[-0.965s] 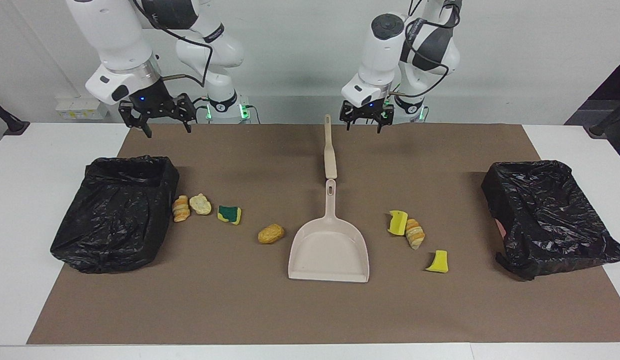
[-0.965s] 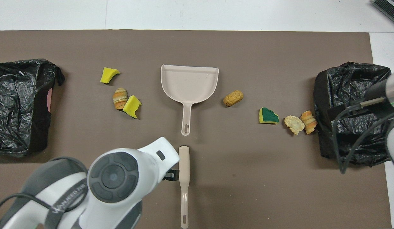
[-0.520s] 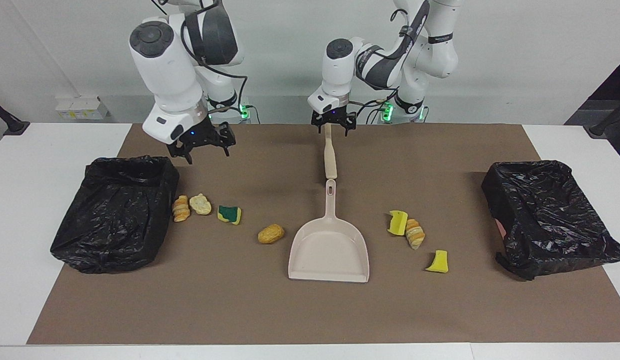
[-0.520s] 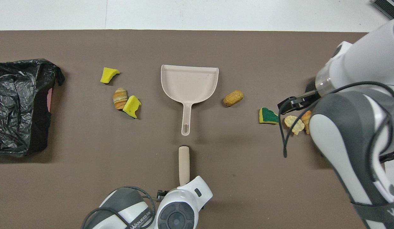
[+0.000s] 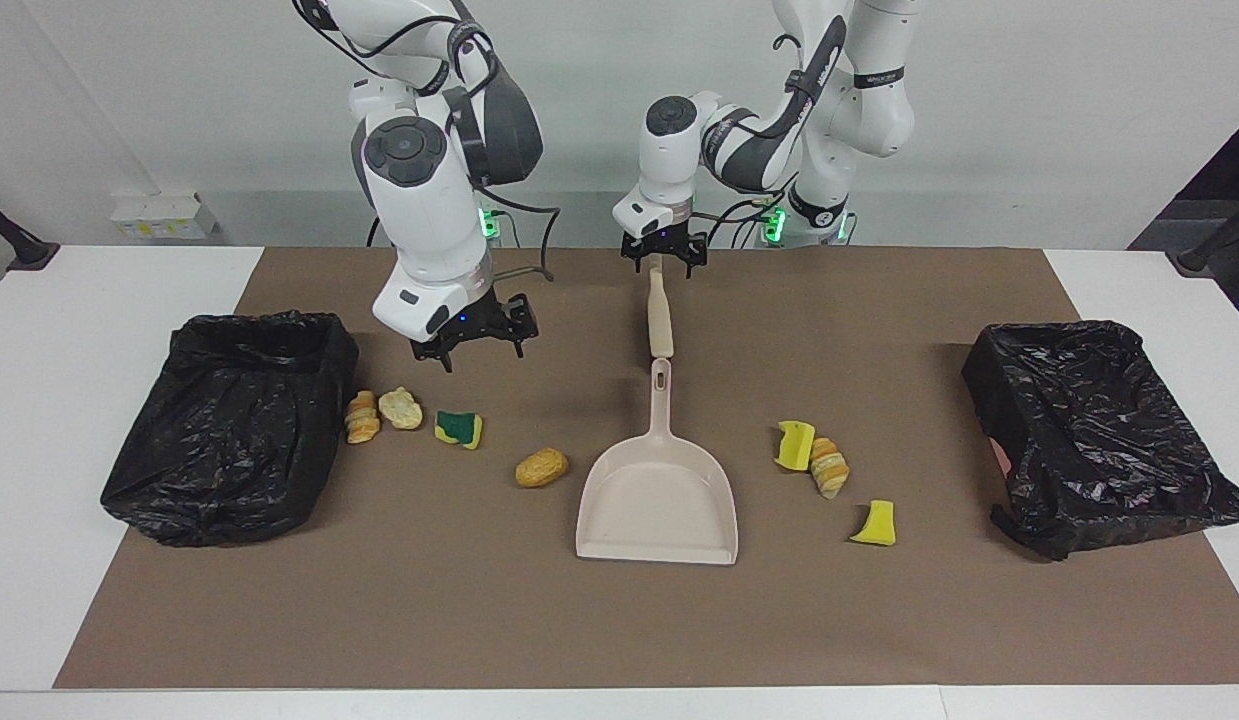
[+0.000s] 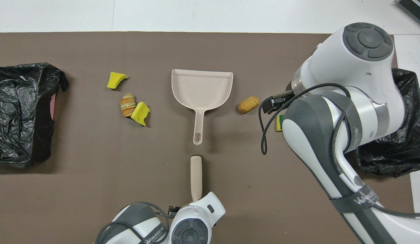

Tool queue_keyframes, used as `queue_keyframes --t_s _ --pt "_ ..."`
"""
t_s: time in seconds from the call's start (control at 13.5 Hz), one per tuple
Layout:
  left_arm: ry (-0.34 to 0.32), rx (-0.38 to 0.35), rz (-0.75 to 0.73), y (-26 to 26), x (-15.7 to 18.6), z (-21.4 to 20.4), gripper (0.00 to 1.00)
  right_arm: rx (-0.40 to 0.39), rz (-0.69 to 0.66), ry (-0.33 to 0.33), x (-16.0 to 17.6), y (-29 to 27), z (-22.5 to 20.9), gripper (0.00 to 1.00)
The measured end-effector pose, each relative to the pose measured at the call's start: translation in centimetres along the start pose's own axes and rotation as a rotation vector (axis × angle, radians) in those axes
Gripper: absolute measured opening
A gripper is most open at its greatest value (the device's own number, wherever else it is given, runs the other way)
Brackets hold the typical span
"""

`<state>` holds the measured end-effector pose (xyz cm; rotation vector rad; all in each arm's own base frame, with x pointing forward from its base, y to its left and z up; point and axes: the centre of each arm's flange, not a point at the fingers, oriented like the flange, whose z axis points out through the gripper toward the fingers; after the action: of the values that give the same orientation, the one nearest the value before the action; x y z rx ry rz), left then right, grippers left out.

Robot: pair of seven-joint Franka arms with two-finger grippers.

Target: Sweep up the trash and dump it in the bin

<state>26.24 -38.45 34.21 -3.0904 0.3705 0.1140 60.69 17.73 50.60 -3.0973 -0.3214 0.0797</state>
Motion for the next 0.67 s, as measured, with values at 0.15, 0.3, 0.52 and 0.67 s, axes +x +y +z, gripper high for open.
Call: queue_keyframes --t_s 0.15,0.3,0.52,0.67 --pt "0.002 -0.001 -0.001 0.2 -0.2 0.0 0.93 0.000 0.000 0.003 0.0 0.0 -0.1 1.00" --pt "0.004 -0.001 0.002 0.5 -0.5 0.1 0.79 0.000 -0.001 0.004 0.0 -0.1 -0.1 1.00" --pt "0.006 -0.003 0.004 0.9 -0.7 0.1 0.71 0.002 -0.010 0.026 0.2 -0.7 -0.3 1.00" --pt "0.005 -0.002 0.004 0.8 -0.8 0.1 0.69 0.002 -0.016 0.028 0.2 -1.2 -0.3 1.00"
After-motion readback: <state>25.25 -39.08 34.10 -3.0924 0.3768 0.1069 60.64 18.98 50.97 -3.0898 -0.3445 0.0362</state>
